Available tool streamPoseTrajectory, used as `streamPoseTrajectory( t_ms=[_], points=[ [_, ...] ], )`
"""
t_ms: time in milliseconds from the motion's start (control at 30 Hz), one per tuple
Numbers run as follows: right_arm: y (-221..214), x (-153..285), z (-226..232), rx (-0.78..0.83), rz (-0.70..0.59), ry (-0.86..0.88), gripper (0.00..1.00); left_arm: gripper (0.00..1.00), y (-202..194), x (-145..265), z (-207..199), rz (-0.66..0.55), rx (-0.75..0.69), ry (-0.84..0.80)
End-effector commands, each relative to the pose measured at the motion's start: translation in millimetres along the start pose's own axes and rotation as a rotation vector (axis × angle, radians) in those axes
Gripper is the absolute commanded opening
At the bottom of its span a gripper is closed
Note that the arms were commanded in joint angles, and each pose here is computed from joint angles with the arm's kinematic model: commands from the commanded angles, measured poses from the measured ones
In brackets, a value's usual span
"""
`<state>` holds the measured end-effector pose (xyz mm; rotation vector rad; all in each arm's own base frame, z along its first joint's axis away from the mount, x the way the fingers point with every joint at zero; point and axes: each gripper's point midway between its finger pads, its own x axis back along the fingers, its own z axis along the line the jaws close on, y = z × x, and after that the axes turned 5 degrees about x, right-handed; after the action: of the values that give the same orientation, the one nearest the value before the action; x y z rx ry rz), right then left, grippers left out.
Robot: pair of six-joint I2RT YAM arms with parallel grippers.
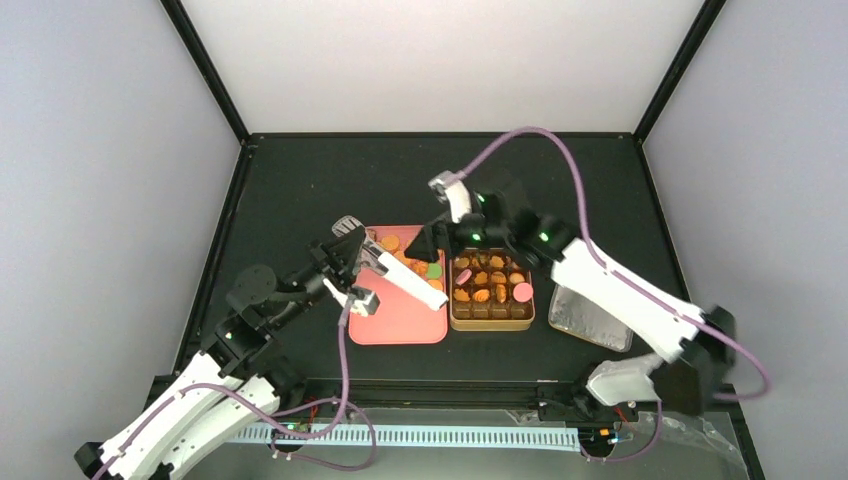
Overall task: Pack the cookies
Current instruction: Pass from the right arm to the left, then pass from the left arm to the right
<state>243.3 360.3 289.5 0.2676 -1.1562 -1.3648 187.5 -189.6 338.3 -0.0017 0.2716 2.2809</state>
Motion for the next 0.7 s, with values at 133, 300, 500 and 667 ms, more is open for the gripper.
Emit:
streamPoseTrajectory(
  t_ms=[133, 300, 500, 667],
  points=[
    [27, 97, -5, 0.424, -0.483, -0.245, 1.0, 0.01, 2, -22, 19, 0.085, 0.713, -0.208],
    [16, 125, 46, 0.569, -0.522, -0.046, 1.0, 0.01, 21, -30, -2, 0.062, 1.064, -0.476],
    [20, 147, 98, 0.669, -0.564, 0.181, 1.0, 0.01, 42, -23, -22, 0.032, 1.271, -0.72],
    [29, 139, 115, 0.679, -0.502, 0.293, 1.0, 0.01, 52, -16, -26, -0.001, 1.299, -0.795]
  ],
)
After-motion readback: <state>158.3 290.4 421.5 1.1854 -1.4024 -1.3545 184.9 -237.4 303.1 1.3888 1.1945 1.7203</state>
